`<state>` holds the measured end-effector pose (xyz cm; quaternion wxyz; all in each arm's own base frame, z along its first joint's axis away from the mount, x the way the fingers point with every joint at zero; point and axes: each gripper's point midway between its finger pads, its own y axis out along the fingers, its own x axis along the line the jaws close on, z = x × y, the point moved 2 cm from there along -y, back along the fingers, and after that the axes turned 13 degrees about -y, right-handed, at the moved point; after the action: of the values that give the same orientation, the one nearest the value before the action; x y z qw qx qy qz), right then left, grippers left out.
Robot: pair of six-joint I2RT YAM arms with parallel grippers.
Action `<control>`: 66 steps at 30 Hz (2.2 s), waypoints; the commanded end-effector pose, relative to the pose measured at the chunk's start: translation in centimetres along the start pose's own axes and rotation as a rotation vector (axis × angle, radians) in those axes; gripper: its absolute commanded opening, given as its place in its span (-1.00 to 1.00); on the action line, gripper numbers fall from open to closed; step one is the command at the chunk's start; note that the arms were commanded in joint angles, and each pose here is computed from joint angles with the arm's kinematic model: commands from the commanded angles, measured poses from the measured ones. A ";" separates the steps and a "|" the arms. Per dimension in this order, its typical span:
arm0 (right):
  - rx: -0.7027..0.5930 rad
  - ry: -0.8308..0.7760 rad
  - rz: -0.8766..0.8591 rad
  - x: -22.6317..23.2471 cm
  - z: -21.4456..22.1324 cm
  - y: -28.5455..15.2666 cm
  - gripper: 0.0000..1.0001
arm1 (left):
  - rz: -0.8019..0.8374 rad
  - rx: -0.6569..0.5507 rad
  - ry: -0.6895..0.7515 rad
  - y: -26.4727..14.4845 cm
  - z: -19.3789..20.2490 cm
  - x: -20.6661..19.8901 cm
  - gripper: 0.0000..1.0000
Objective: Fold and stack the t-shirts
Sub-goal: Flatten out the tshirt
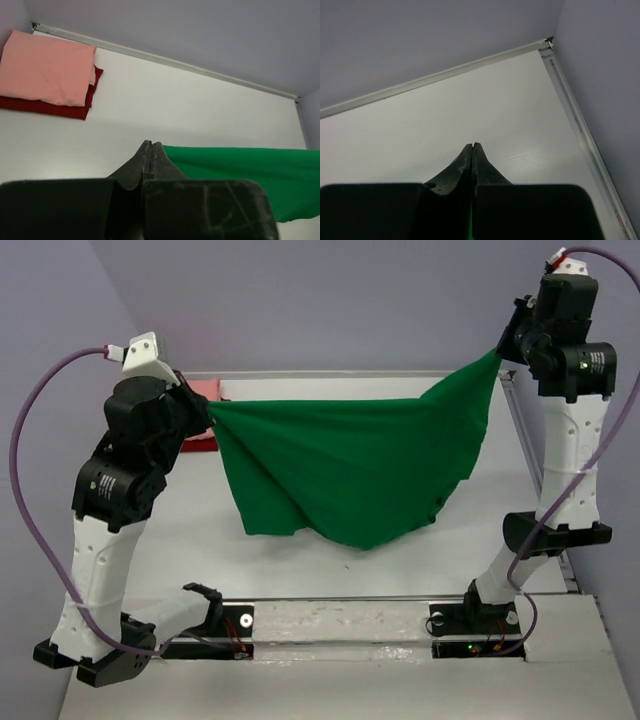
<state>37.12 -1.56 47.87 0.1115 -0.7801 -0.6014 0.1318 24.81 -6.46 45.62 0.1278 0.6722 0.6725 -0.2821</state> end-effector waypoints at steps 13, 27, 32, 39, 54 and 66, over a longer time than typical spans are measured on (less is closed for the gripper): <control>-0.330 -0.007 -0.207 1.6 -7.1 -8.3 -1.00 | -0.088 -0.137 0.060 1.5 -2.2 0.9 -1.00; -0.378 -0.023 -0.148 -0.2 -6.1 -14.2 -1.00 | 0.061 -0.257 -0.041 -5.8 -4.7 0.8 -1.00; -0.352 -0.049 -0.105 0.7 -6.4 -11.9 -1.00 | 0.054 -0.176 0.005 -2.5 -3.0 -0.1 -1.00; -0.256 -0.087 -0.024 3.1 -5.8 -5.0 -1.00 | 0.033 -0.129 0.052 1.9 -1.3 -3.1 -1.00; -0.402 -0.004 -0.110 0.8 -7.8 -12.5 -1.00 | 0.097 -0.144 0.036 -2.7 -2.5 -11.7 -1.00; -0.488 0.002 -0.023 -3.6 -7.4 -18.7 -1.00 | 0.037 -0.293 -0.025 -8.5 -9.4 -7.0 -1.00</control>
<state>20.37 0.04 61.14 -0.0601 -0.7560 -0.6507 -0.0373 19.06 -9.46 59.50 0.2424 0.6970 0.6409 -0.2113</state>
